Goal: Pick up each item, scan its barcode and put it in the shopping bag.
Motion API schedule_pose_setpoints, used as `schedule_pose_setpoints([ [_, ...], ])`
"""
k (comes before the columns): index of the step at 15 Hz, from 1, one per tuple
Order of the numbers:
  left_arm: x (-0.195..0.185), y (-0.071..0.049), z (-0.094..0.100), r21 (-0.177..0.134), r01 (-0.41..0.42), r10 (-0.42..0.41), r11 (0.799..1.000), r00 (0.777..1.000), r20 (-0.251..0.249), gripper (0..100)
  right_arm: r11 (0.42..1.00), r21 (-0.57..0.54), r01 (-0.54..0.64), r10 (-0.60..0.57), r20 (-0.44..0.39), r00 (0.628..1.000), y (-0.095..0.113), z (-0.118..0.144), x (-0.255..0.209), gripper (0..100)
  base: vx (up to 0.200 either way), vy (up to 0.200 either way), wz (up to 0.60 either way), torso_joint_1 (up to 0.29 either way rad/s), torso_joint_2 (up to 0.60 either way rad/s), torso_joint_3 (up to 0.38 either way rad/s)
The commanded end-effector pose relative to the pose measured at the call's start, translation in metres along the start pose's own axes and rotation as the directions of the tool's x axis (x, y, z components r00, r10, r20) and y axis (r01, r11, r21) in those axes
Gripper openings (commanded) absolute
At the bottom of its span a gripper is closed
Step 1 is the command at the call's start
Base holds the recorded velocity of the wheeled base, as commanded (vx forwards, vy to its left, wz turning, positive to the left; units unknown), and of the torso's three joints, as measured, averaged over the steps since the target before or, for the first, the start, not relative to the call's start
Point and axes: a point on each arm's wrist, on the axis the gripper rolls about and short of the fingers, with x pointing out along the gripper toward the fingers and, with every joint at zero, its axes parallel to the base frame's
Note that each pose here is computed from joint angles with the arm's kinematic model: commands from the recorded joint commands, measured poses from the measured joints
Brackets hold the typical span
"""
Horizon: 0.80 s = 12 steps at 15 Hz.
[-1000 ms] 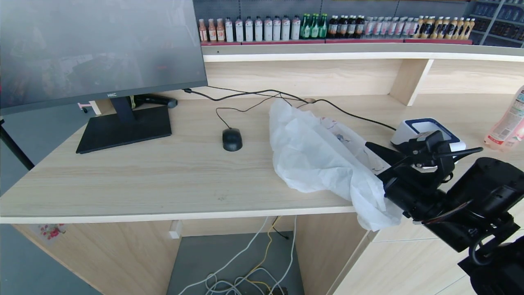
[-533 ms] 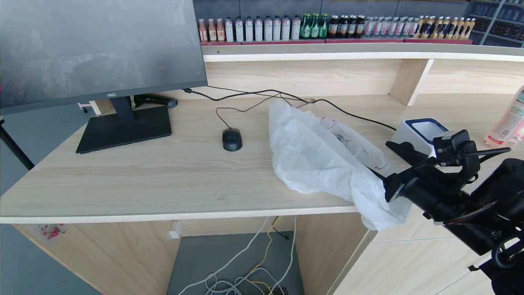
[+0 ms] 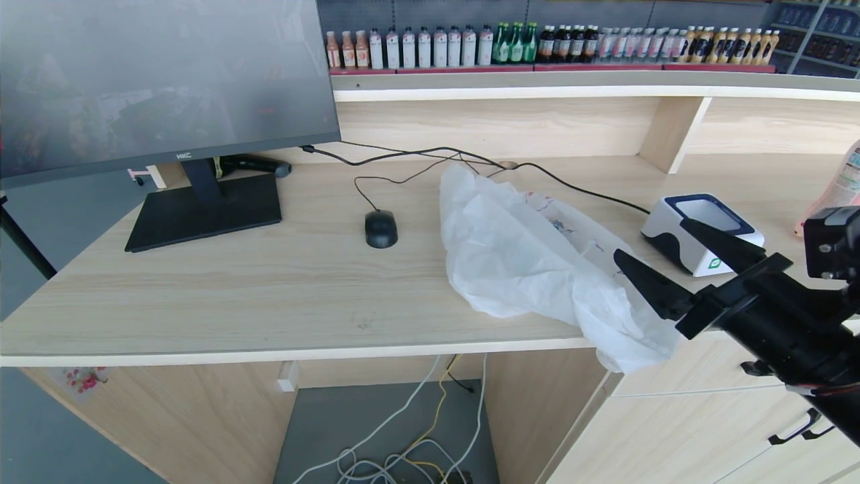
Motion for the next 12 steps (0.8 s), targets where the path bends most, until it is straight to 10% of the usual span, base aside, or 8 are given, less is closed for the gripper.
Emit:
schedule_pose_setpoints([
  [1,0.0000,0.0000,0.0000,-0.003,-0.002,0.002,1.000,1.000,0.000,100,1.000,-0.005,0.002,-0.001,0.027,1.000,0.0000,0.0067,-0.0025,100,0.000,0.000,0.00,0.000,0.00,0.000],
  [12,0.0000,0.0000,0.0000,-0.004,-0.002,0.002,1.000,1.000,0.000,100,1.000,-0.004,0.002,-0.002,0.033,0.999,-0.0005,0.0073,0.0003,100,-0.055,-0.036,0.00,0.003,0.00,0.001],
])
